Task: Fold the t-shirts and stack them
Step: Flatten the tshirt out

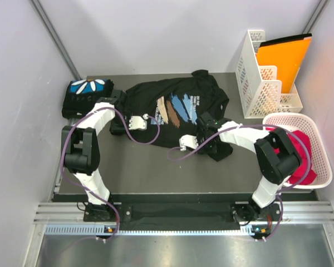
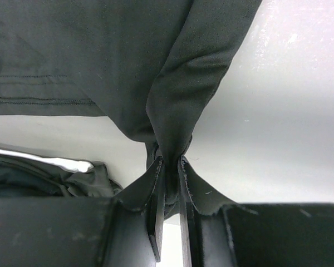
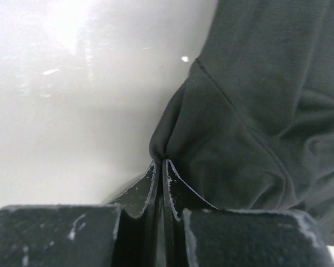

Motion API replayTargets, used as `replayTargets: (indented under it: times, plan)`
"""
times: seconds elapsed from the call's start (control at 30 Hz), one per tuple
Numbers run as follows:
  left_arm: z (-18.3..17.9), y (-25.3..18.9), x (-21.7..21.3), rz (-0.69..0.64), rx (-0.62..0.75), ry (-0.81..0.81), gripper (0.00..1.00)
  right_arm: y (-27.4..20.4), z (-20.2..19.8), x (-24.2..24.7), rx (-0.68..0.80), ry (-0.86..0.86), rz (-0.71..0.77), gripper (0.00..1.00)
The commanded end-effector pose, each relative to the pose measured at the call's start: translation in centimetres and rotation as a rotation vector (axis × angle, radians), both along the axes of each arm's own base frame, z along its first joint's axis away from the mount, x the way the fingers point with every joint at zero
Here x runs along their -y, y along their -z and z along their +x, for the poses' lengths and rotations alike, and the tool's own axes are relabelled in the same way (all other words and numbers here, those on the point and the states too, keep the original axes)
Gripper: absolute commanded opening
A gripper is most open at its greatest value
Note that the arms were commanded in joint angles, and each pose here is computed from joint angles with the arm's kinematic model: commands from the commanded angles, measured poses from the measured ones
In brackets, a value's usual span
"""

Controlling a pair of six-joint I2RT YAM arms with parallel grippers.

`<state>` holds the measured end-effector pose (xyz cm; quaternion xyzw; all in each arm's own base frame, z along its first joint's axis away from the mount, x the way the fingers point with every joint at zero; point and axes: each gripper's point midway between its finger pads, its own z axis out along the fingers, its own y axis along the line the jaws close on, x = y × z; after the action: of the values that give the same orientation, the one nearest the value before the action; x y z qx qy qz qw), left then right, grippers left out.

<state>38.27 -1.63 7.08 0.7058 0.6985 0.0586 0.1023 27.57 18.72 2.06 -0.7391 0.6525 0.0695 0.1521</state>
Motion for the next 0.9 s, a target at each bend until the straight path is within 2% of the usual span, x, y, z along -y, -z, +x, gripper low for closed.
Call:
replayTargets:
  times: [0.0,0.07,0.1,0.2,0.37,0.53,0.8,0.87]
  plan:
    - [0.1,-1.6,-0.1,-0.006,0.051,0.001,0.20,-1.3,-3.3,0.5,-0.201,-0.098,-0.012,0.00]
    - [0.1,-1.6,-0.2,-0.006,0.053,0.006,0.20,-3.7,-2.9,-0.7,-0.259,-0.138,0.030,0.00]
    - [0.1,-1.5,-0.2,-0.005,0.050,0.007,0.20,-4.8,-4.9,-0.6,-0.366,-0.179,0.048,0.01]
    - [0.3,-1.3,-0.2,-0.003,0.045,0.012,0.20,-7.7,-4.9,-1.6,-0.417,-0.247,0.095,0.01]
    - [0.9,-1.3,0.0,-0.009,0.043,0.013,0.20,-8.2,-4.1,-4.2,-0.362,-0.273,0.131,0.01]
    - [1.4,-1.5,-0.1,0.002,0.045,0.023,0.20,-7.3,-5.7,-6.5,-0.389,-0.292,0.153,0.03]
    - [1.8,-1.3,0.1,0.003,0.038,0.036,0.20,-8.2,-4.6,-11.2,-0.360,-0.300,0.240,0.04]
    - [1.9,-1.4,0.2,-0.003,0.035,0.036,0.20,-7.9,-4.9,-12.0,-0.369,-0.313,0.238,0.11]
